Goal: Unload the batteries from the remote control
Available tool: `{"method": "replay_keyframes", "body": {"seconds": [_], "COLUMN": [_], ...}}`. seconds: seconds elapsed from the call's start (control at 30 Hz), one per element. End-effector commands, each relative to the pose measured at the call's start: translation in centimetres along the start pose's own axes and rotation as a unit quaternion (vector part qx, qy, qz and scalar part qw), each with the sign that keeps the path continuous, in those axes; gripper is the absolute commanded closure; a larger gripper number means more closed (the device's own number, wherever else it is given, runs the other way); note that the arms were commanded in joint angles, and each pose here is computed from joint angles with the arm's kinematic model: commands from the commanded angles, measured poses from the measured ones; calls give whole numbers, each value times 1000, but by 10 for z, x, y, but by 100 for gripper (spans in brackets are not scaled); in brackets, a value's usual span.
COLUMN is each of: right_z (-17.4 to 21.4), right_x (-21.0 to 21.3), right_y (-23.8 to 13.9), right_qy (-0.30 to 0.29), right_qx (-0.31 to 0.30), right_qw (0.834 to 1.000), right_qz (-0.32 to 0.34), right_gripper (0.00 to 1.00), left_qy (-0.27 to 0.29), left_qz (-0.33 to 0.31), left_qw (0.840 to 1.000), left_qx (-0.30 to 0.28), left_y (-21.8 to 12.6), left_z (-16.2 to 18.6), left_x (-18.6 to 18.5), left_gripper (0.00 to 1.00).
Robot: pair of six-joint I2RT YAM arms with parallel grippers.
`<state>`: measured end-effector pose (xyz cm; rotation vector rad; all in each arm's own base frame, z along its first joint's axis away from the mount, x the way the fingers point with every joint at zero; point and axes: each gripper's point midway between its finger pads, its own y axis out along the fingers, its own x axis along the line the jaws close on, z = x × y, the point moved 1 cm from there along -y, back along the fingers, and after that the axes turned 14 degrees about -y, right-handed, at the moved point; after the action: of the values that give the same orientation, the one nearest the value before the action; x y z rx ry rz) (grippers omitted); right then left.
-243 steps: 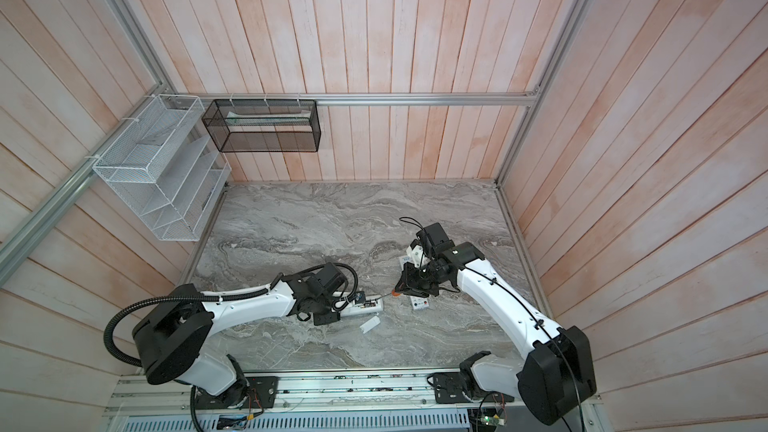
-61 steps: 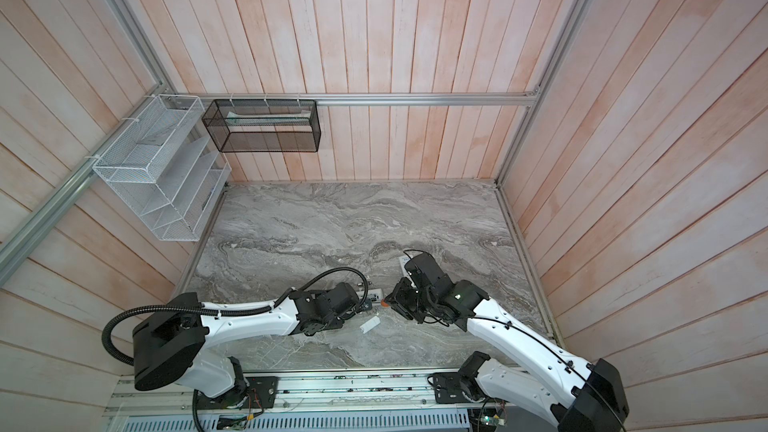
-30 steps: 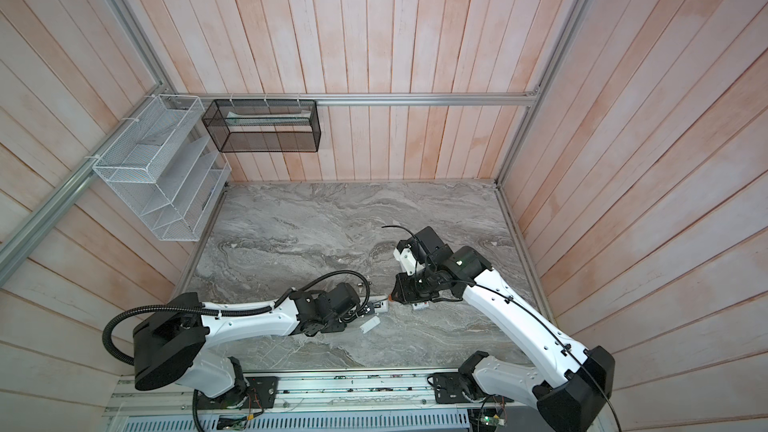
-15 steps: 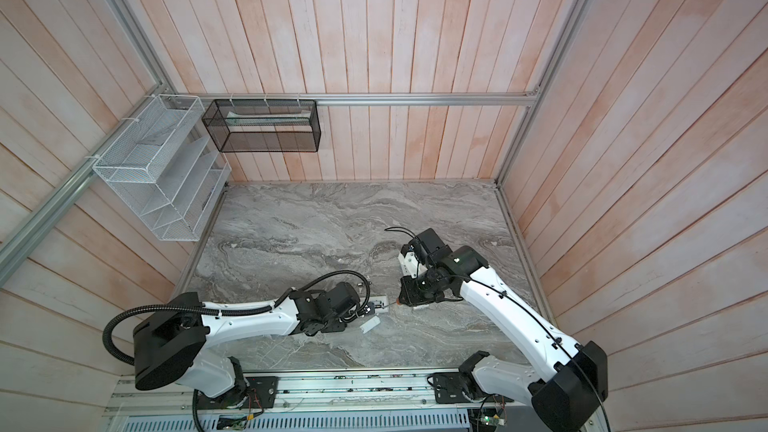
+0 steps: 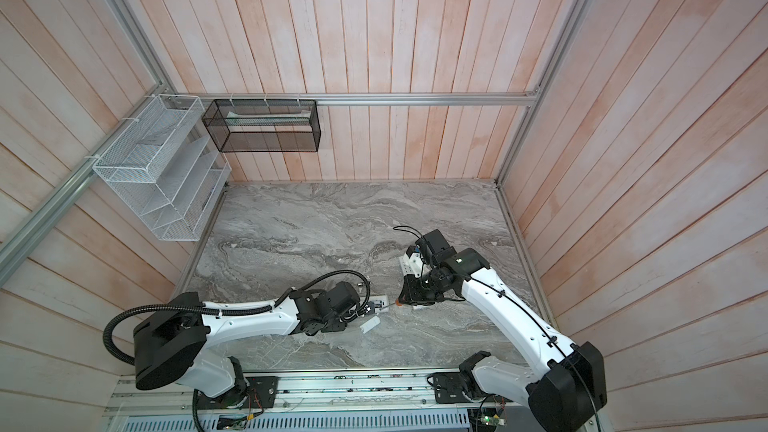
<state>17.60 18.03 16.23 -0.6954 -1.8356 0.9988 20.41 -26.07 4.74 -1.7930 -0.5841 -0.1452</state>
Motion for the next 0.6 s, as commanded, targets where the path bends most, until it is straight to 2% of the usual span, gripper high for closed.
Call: {"method": "replay_keyframes", "body": {"seconds": [0.0,0.57], "right_z": [-5,2], "right_x": [8,-16], "right_y": [-8,2], "right_qy": [7,43], "right_qx": [-19,-11], "right_qw": [999,999], "right_qz": [-27,-7], "right_gripper": [100,100], "left_qy": [1,0], "left_qz": [9,8], "left_qw": [1000,1000], "left_qx": [2,2], "left_y": [5,5], "left_z": [4,4], "left_x": [-5,-5], "left_gripper": [98,98]}}
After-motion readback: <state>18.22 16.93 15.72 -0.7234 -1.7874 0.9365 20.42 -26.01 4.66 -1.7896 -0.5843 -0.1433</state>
